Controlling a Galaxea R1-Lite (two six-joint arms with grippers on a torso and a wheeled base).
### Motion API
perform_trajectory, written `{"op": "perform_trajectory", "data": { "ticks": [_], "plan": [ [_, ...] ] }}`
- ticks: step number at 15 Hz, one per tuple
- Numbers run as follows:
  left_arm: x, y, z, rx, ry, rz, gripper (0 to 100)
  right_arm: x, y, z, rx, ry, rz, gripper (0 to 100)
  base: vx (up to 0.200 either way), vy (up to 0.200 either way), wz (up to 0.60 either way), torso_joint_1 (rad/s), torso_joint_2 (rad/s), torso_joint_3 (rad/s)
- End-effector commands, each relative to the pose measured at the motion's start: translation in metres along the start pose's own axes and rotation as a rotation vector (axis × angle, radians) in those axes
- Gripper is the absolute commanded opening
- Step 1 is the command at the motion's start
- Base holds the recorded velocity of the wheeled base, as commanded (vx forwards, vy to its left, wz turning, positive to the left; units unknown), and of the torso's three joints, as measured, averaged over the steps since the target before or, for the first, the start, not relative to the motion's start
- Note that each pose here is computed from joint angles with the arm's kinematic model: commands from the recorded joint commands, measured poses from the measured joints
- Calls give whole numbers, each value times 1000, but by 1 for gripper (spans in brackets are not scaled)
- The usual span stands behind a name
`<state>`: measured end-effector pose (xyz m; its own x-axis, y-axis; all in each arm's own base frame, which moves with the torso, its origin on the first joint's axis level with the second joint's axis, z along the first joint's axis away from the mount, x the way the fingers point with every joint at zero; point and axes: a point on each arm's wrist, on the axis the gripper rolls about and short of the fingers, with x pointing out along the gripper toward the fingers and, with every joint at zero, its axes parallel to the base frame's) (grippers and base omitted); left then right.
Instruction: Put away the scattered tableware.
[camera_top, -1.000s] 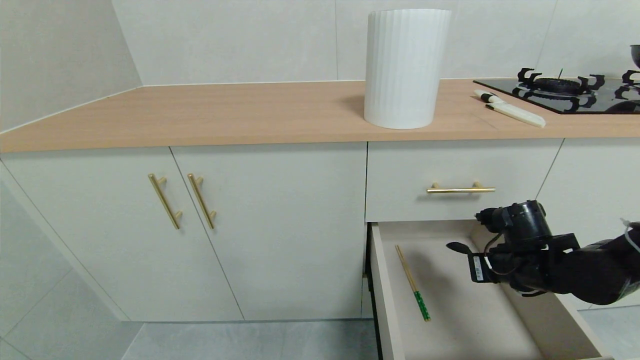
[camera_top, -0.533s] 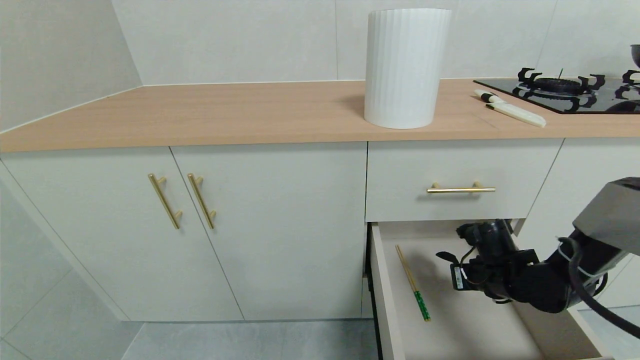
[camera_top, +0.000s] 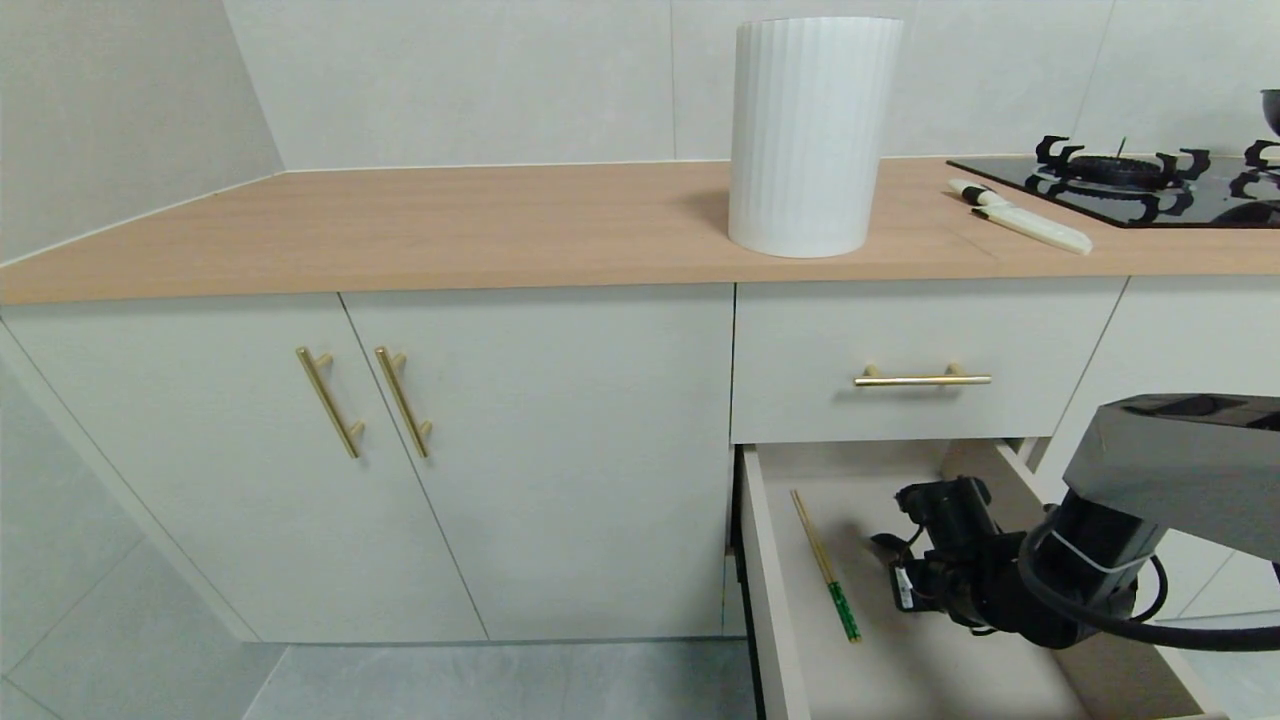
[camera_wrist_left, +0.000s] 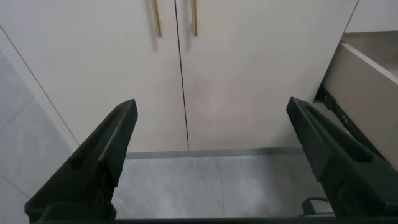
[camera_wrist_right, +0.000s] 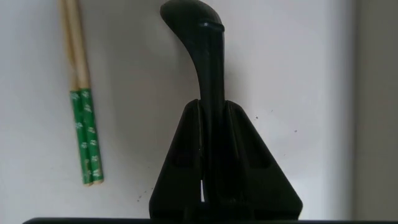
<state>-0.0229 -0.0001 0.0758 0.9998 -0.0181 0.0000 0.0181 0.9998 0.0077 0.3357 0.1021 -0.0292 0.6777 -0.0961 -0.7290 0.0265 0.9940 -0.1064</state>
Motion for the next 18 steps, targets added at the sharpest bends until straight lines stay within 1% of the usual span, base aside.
{"op": "perform_trajectory", "data": {
  "ticks": [1, 9, 10, 18],
  "plan": [
    [0, 0, 0, 0, 2, 0, 100, 3, 0, -3, -3, 11, -2, 0, 0, 0, 0, 0, 0, 0],
    [0, 0, 0, 0, 2, 0, 100, 3, 1, -3, -3, 9, -3, 0, 0, 0, 0, 0, 0, 0],
    [0, 0, 0, 0, 2, 0, 100, 3, 1, -3, -3, 9, -3, 100, 0, 0, 0, 0, 0, 0],
    [0, 0, 0, 0, 2, 0, 100, 2, 0, -1, -1, 5, -2, 100, 0, 0, 0, 0, 0, 0]
  ]
}}
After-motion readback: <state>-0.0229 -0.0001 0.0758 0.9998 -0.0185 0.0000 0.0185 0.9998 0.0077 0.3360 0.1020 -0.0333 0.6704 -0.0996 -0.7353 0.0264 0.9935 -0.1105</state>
